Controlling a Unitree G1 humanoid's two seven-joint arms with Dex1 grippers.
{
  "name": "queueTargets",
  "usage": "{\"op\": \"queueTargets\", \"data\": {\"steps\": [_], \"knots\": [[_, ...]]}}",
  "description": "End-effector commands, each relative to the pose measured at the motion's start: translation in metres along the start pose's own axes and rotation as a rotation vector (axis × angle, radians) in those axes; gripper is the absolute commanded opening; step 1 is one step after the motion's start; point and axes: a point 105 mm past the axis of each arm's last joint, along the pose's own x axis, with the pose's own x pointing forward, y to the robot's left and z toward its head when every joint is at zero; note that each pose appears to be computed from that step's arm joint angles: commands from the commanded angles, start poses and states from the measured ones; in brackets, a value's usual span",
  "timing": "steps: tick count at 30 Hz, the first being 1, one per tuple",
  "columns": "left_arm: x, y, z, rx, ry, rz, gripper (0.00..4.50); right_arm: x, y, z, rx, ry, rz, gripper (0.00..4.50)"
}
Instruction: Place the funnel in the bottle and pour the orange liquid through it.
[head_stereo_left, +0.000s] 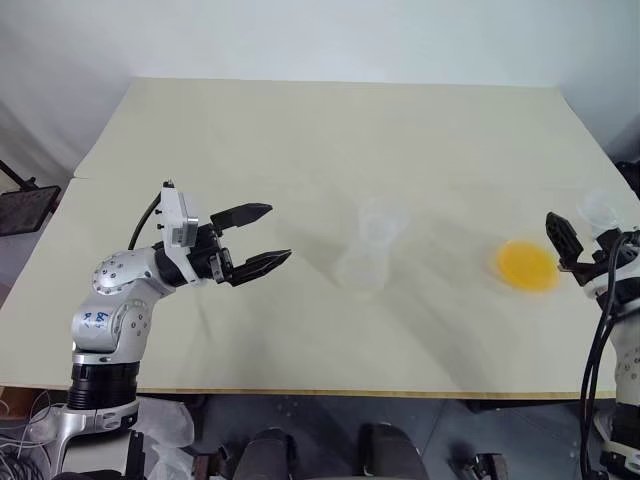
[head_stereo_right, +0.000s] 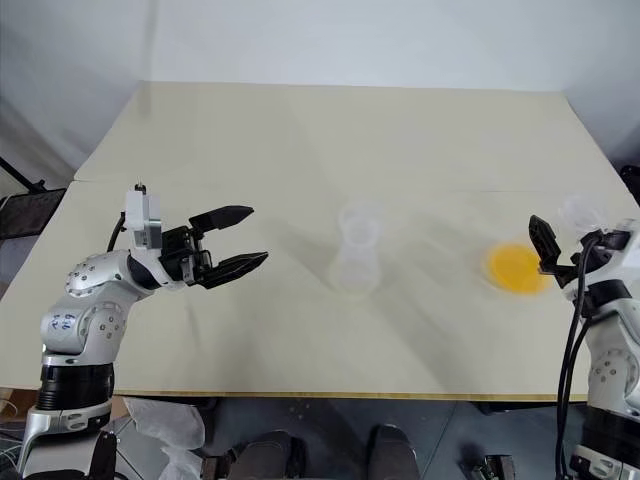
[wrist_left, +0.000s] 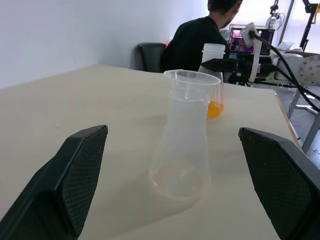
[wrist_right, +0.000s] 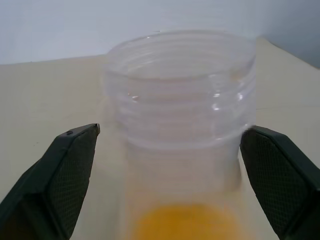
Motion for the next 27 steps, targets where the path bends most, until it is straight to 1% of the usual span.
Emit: {"op": "queueTargets", "data": {"steps": [1, 4, 5, 7, 11, 12, 18, 21, 22, 24, 26, 27], "knots": [[0.005, -0.007, 0.012, 0.048, -0.037, -0.035, 4.46, 0.004, -0.002, 0.016, -0.022, -0.065, 0.004, 4.50], [0.005, -0.006, 0.012, 0.051, -0.042, -0.030, 4.46, 0.007, -0.002, 0.019, -0.021, -0.086, 0.010, 4.50], [0.005, -0.006, 0.012, 0.052, -0.042, -0.029, 4.49, 0.008, -0.002, 0.019, -0.021, -0.090, 0.012, 4.32], [0.005, -0.006, 0.012, 0.054, -0.042, -0.027, 4.50, 0.009, -0.002, 0.019, -0.021, -0.090, 0.014, 3.92], [0.005, -0.007, 0.011, 0.052, -0.048, -0.024, 4.50, 0.010, -0.001, 0.018, -0.018, -0.090, 0.024, 2.57], [0.005, -0.007, 0.011, 0.053, -0.048, -0.024, 4.50, 0.010, 0.000, 0.018, -0.018, -0.091, 0.026, 2.46], [0.004, -0.006, 0.011, 0.052, -0.051, -0.020, 4.50, 0.010, 0.001, 0.019, -0.019, -0.093, 0.037, 2.47], [0.004, -0.006, 0.011, 0.052, -0.051, -0.018, 4.50, 0.010, 0.009, 0.027, -0.022, -0.130, 0.080, 2.47], [0.004, -0.006, 0.011, 0.052, -0.051, -0.017, 4.50, 0.010, 0.016, 0.031, -0.033, -0.142, 0.115, 2.47], [0.003, -0.005, 0.011, 0.058, -0.053, -0.004, 4.50, 0.013, 0.046, 0.046, -0.118, -0.180, 0.242, 2.47], [0.002, -0.003, 0.011, 0.062, -0.055, 0.009, 4.50, 0.018, 0.069, 0.056, -0.240, -0.192, 0.316, 2.47], [0.002, -0.003, 0.011, 0.064, -0.054, 0.010, 4.50, 0.019, 0.078, 0.060, -0.270, -0.204, 0.337, 2.47]]}}
